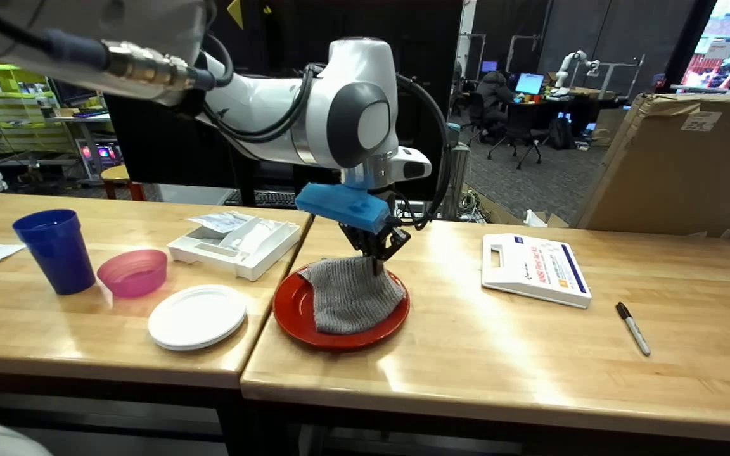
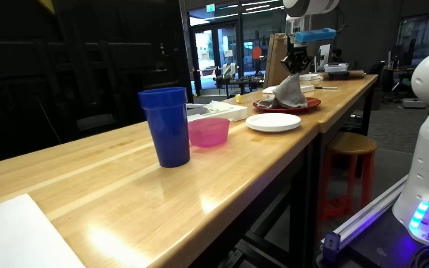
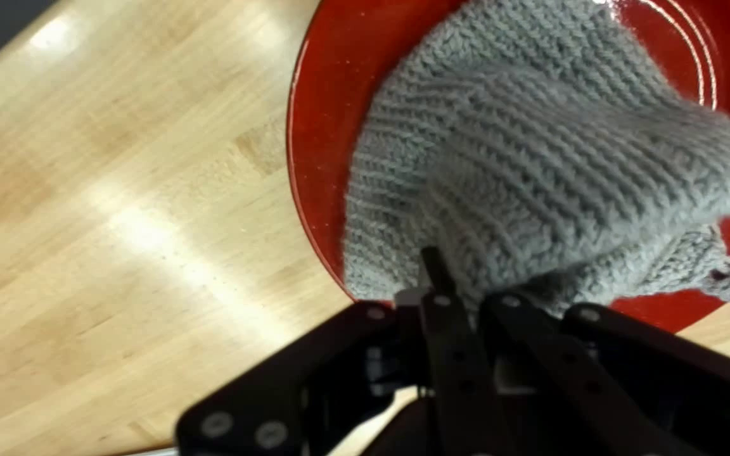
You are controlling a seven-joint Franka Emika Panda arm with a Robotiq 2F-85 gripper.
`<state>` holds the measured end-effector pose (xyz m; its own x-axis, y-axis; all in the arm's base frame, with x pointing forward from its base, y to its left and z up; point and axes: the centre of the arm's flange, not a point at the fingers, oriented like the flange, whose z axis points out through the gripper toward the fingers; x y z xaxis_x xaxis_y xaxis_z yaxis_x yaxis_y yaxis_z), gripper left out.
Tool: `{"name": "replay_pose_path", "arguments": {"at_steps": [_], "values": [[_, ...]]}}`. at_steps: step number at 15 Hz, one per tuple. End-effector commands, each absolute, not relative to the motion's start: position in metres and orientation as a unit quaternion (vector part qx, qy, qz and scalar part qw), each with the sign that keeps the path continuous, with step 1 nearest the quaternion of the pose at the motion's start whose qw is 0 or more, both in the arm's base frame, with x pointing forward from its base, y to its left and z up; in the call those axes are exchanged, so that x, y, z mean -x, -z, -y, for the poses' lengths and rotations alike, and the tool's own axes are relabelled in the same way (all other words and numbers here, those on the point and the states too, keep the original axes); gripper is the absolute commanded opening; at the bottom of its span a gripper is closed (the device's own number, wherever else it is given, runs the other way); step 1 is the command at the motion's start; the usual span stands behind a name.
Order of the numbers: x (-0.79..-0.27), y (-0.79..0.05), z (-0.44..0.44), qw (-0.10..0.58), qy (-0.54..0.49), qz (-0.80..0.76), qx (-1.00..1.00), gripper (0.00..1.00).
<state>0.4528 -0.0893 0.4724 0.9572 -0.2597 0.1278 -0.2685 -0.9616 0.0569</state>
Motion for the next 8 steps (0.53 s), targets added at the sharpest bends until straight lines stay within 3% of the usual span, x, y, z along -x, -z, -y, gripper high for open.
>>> {"name": "replay_pose_path", "arguments": {"at_steps": [1,8], "values": [[-0.444,-0.458,0.099,0.046,-0.059,0.160,-0.984,0.01],[-0.441,-0.373,0.084,0.012,0.015,0.141,-0.990,0.01]]}}
